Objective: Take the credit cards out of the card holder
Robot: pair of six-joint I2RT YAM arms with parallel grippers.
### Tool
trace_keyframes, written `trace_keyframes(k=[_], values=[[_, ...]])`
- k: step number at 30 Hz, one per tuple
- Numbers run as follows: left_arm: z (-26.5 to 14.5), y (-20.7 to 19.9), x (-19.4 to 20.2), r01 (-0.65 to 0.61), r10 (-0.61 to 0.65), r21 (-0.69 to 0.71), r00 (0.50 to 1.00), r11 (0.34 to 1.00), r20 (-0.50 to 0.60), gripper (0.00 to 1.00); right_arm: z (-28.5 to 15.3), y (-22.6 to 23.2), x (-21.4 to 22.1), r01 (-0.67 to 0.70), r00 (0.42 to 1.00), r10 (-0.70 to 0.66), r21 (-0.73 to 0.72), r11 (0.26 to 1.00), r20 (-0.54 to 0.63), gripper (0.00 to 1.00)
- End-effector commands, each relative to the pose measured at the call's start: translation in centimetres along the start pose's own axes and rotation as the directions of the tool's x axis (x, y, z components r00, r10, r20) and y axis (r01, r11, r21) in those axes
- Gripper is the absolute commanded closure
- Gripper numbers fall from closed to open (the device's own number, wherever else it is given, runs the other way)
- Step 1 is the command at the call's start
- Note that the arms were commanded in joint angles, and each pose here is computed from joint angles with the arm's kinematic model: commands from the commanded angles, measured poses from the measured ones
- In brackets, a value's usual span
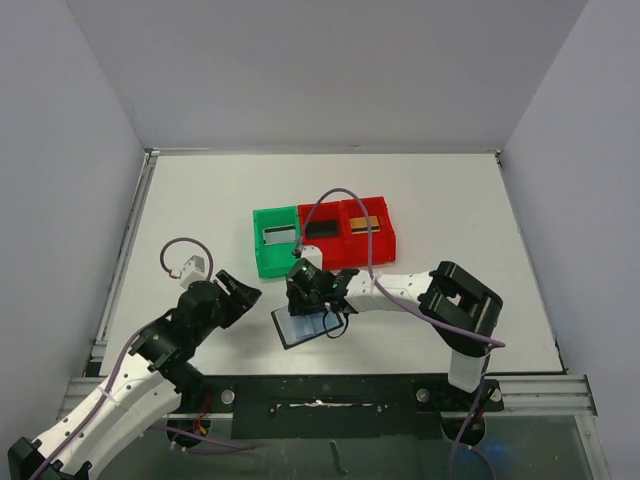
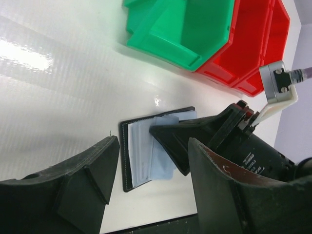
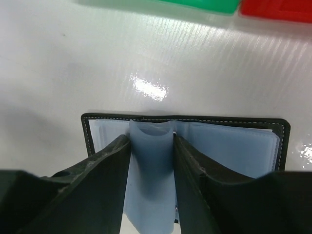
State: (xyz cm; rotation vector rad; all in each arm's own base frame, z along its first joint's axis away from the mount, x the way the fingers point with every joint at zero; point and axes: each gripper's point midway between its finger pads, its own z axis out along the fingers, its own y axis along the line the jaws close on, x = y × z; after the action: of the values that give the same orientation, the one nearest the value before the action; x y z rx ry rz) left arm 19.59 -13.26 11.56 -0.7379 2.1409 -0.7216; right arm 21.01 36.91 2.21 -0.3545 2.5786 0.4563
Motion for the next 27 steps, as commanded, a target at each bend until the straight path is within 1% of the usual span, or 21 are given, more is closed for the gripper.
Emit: trace_keyframes(k=[1, 4, 8, 13, 18, 21, 27], values=[[0.0, -4.1, 0.2, -0.013, 0.02, 0.162, 0.999, 0.987, -0.039, 0.42, 1.1, -0.7, 2.5, -0.116, 0.99, 0.106, -0.111, 0.987, -0.089, 0.61], [0.5, -5.4, 1.9, -0.019, 0.048, 0.246, 0.993, 0.969, -0.11, 0.42, 1.2, -1.2, 2.5, -0.183, 0.981, 0.169, -0.155, 0.971, -0.096, 0.62], [1.1, -6.5, 4.6, -0.001, 0.082, 0.345, 0.972, 0.939, -0.22, 0.42, 1.2, -1.7, 2.5, -0.259, 0.965, 0.243, -0.201, 0.945, -0.103, 0.64], [2.1, -6.6, 6.8, 0.021, 0.105, 0.376, 0.944, 0.926, -0.312, 0.42, 1.3, -2.5, 2.9, -0.314, 0.949, 0.296, -0.217, 0.924, -0.11, 0.66], [3.0, -6.4, 8.3, 0.051, 0.1, 0.382, 0.926, 0.923, -0.365, 0.42, 1.4, -2.9, 3.1, -0.34, 0.94, 0.321, -0.224, 0.913, -0.117, 0.66], [3.7, -5.7, 9.0, 0.057, 0.091, 0.355, 0.917, 0.933, -0.387, 0.42, 1.4, -3.0, 3.2, -0.345, 0.938, 0.326, -0.222, 0.912, -0.118, 0.66], [5.4, -3.2, 9.0, 0.023, 0.069, 0.246, 0.93, 0.969, -0.361, 0.42, 1.6, -3.1, 3.3, -0.344, 0.938, 0.324, -0.217, 0.913, -0.121, 0.66]])
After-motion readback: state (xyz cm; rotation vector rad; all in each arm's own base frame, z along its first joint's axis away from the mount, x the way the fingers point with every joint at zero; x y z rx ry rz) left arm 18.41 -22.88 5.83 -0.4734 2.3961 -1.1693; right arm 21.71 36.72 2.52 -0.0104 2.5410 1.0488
